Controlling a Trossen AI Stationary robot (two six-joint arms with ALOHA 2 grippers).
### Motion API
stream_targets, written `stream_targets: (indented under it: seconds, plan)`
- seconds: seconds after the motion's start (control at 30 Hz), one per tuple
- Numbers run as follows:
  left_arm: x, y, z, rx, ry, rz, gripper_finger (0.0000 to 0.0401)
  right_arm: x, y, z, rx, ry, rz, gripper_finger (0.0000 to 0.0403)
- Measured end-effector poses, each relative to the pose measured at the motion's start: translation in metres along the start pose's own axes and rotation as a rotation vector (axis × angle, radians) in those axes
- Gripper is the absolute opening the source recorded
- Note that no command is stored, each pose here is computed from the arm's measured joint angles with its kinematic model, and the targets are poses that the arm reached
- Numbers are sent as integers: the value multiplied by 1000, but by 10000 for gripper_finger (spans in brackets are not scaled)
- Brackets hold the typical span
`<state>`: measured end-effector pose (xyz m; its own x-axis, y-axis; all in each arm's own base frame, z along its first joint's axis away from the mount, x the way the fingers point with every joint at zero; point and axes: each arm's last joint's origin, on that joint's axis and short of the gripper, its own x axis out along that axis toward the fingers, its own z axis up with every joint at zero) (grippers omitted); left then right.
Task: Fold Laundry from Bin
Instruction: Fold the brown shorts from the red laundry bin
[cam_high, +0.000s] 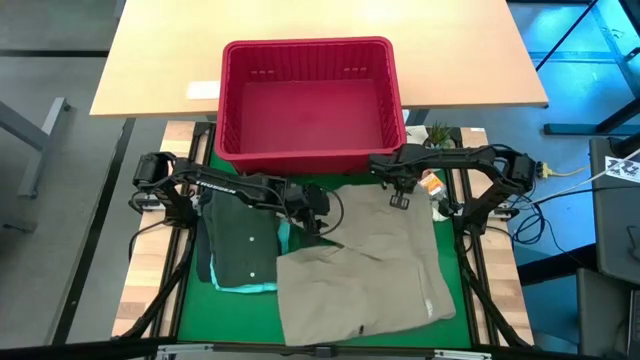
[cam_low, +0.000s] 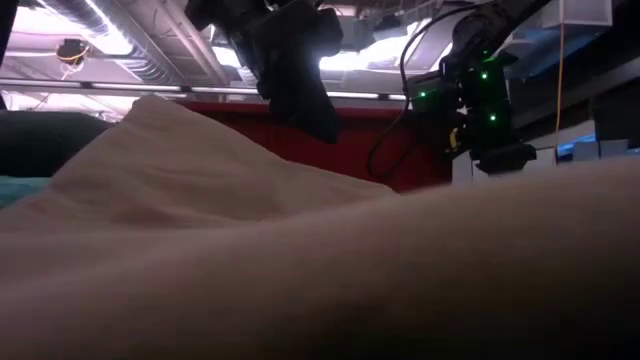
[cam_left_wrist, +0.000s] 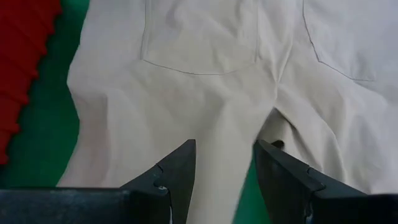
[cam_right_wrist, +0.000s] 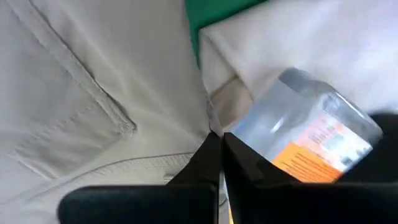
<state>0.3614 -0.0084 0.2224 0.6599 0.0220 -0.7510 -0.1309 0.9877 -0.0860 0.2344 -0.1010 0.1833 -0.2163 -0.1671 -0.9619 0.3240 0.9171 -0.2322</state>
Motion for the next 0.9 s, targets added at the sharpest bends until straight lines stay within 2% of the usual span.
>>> stream_targets:
  seconds: [0.2, 0.5, 0.67, 0.9]
  plan:
    - [-4, 0, -2, 1, 24, 5, 156, 0, 1, 0, 29, -3, 23, 12]
    - [-37, 3, -6, -58, 87, 34, 157, 0, 1, 1, 30, -5, 28, 16]
    - [-56, 5, -13, -133, 158, 56, 156, 0, 1, 0, 34, -4, 48, 16]
    - [-66, 9, -32, -294, 341, 136, 156, 0, 3, 0, 27, -3, 99, 20]
